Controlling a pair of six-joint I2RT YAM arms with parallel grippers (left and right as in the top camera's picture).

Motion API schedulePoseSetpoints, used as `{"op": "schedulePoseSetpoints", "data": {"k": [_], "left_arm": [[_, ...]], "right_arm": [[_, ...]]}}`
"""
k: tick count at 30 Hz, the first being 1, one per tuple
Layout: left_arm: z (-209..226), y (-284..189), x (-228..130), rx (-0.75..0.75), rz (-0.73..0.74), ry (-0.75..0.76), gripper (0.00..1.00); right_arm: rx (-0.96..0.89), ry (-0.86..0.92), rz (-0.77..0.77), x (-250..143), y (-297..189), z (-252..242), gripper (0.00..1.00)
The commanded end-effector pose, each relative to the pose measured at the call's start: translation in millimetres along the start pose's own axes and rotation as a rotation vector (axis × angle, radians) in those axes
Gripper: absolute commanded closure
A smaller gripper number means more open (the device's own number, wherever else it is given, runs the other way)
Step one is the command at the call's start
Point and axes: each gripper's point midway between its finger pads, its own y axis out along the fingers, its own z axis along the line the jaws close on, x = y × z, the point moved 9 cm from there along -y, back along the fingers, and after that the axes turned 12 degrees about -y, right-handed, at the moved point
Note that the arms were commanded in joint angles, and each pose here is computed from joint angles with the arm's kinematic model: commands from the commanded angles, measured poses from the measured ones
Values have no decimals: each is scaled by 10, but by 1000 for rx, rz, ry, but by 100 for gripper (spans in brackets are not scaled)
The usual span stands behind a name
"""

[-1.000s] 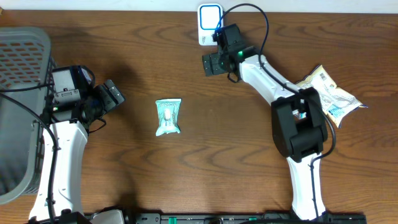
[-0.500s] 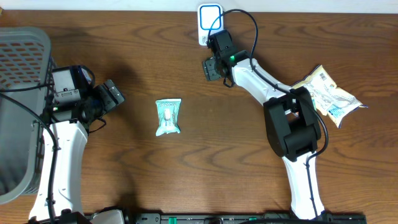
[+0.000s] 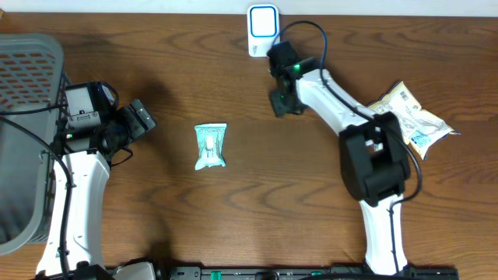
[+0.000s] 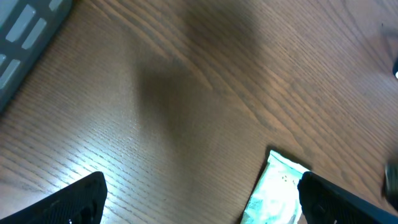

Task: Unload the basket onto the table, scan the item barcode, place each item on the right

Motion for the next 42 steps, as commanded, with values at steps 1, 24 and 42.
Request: {"op": "schedulePoseSetpoints", "data": {"k": [1, 24, 42], "left_arm": [[10, -9, 19, 9, -9, 5, 2], [10, -9, 19, 9, -9, 5, 2], [10, -9, 19, 9, -9, 5, 2]], "right_arm": [[-28, 64, 8, -165, -506, -301, 39], [297, 66, -108, 94, -262, 341, 80], [-88, 301, 214, -362, 271, -266, 93]]}}
